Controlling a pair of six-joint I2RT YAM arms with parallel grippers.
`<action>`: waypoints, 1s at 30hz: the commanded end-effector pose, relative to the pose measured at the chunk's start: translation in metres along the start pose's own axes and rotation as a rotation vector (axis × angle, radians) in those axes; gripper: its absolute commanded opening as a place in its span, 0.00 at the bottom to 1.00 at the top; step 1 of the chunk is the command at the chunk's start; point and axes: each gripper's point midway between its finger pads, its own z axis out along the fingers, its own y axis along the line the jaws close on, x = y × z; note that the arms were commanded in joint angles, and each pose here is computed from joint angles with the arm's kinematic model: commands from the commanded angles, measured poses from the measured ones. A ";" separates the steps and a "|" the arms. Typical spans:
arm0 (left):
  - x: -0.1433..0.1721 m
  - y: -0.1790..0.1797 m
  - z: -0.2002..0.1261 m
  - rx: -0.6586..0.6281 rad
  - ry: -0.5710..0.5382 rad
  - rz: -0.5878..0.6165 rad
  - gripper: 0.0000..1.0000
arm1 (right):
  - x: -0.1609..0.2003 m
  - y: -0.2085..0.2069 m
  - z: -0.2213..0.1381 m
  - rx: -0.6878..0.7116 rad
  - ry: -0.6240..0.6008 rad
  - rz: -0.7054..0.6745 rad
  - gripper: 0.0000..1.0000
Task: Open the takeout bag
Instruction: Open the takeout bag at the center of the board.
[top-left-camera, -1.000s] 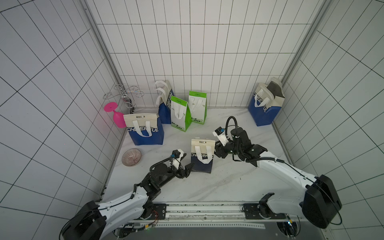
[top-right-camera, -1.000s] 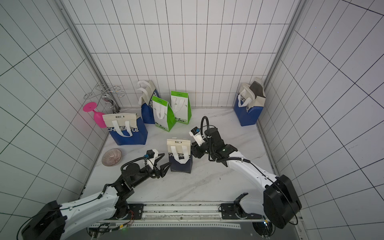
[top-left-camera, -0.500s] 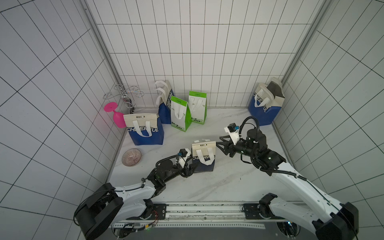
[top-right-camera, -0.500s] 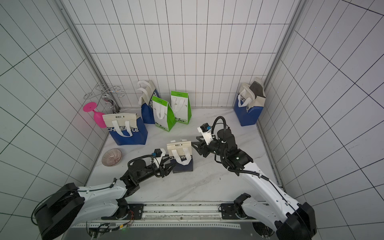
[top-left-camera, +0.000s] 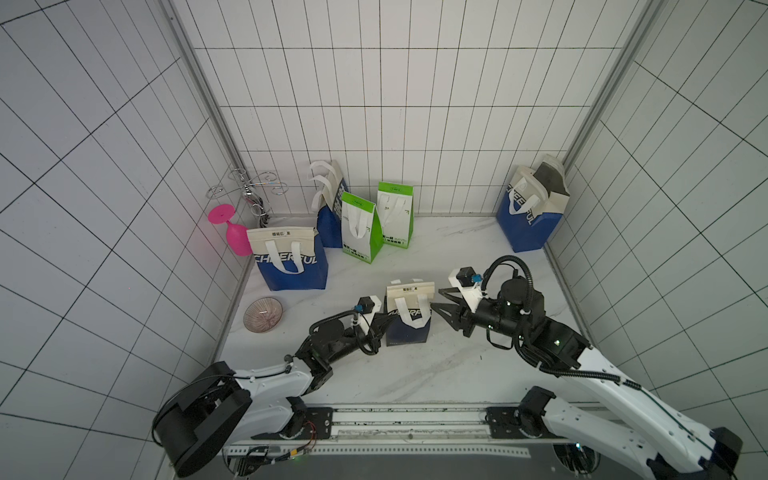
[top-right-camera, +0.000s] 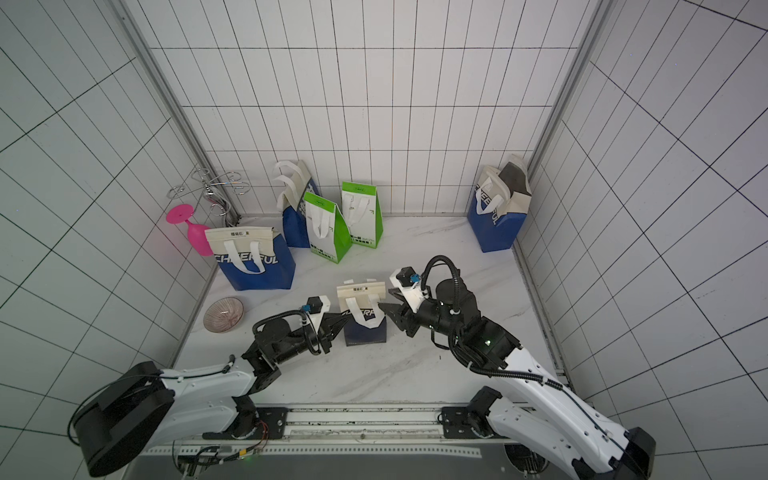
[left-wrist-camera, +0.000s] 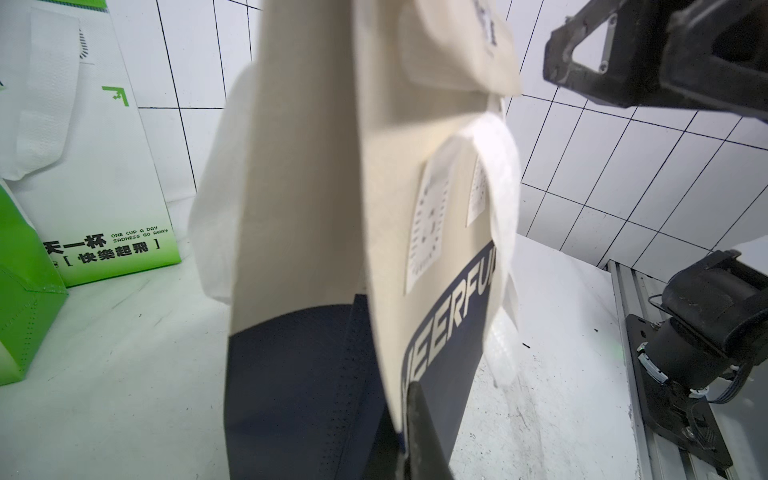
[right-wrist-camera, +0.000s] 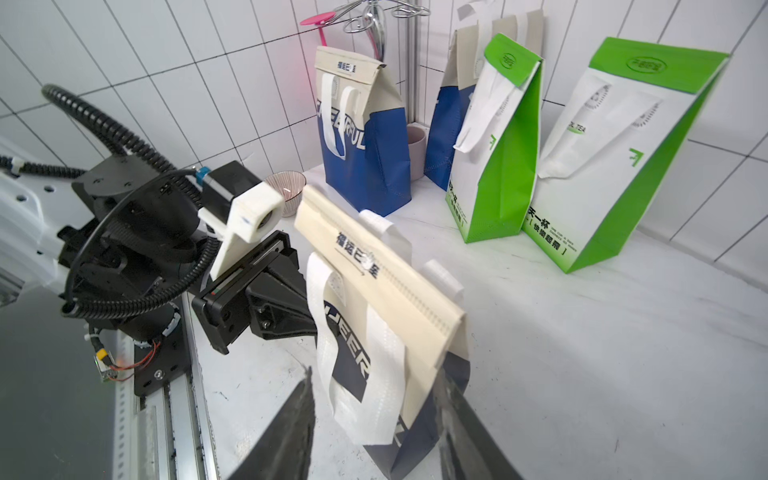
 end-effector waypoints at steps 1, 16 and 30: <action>-0.021 -0.006 0.000 0.028 -0.070 0.013 0.00 | 0.002 0.001 0.004 0.047 -0.029 -0.140 0.48; -0.023 -0.006 -0.003 0.019 -0.083 -0.009 0.00 | -0.020 0.030 0.064 0.197 -0.011 -0.712 0.50; -0.025 -0.006 -0.004 0.014 -0.084 -0.005 0.00 | -0.027 0.056 0.069 0.147 -0.015 -0.838 0.50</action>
